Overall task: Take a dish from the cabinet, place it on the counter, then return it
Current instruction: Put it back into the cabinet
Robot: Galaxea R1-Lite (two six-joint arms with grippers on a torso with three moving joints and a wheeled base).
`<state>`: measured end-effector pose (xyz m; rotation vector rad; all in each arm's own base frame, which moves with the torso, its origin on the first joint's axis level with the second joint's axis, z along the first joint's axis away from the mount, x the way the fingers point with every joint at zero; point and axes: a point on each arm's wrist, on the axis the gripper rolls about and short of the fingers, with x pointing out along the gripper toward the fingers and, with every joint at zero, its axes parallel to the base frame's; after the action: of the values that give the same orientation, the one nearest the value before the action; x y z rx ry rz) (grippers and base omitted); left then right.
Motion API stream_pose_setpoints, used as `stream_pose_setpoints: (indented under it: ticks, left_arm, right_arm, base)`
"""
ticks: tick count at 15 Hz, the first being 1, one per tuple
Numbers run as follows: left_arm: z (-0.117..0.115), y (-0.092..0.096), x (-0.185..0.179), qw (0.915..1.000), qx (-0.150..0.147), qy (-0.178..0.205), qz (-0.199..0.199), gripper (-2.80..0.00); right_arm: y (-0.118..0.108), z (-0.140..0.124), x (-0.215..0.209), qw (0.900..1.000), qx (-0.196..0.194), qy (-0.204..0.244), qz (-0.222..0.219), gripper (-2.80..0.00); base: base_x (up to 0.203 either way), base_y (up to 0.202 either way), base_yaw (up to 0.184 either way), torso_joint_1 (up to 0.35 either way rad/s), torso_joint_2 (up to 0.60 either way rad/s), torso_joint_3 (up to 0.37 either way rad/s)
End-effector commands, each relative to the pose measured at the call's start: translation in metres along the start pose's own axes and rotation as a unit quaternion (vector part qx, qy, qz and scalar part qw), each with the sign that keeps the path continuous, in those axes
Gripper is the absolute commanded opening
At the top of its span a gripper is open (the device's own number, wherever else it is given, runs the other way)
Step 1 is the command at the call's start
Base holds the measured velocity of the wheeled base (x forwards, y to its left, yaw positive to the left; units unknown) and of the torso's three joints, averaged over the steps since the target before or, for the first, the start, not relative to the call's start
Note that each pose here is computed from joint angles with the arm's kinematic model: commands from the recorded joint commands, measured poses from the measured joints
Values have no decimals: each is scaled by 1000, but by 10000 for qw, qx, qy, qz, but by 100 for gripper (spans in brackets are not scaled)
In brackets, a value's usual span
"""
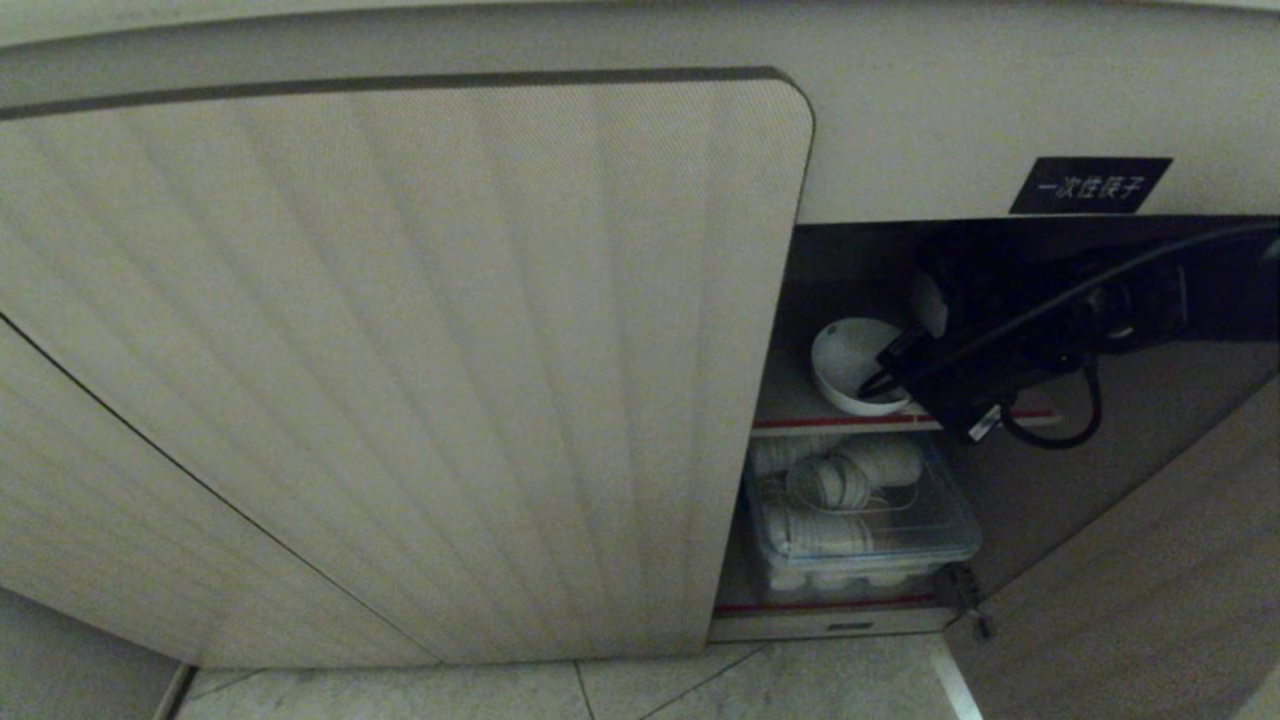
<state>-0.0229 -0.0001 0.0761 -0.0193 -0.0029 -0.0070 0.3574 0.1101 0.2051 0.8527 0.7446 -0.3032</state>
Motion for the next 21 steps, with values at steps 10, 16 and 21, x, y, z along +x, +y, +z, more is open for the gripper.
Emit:
stream_pose_setpoints:
  ticks: [10, 16, 21]
  left_arm:
    - [0, 0, 0, 10000, -3, 0, 1, -280]
    - [0, 0, 0, 10000, -3, 0, 1, -280]
    - [0, 0, 0, 10000, -3, 0, -3, -280]
  right_arm:
    - [4, 0, 6, 9995, 307, -2, -1, -280]
    - [2, -1, 11, 9990, 433, 52, -60, -280]
    - [7, 1, 14, 9990, 442, 33, -17, -280]
  base:
    - [0, 0, 0, 0, 0, 0]
    - [0, 0, 0, 0, 0, 0]
    - [0, 0, 0, 0, 0, 0]
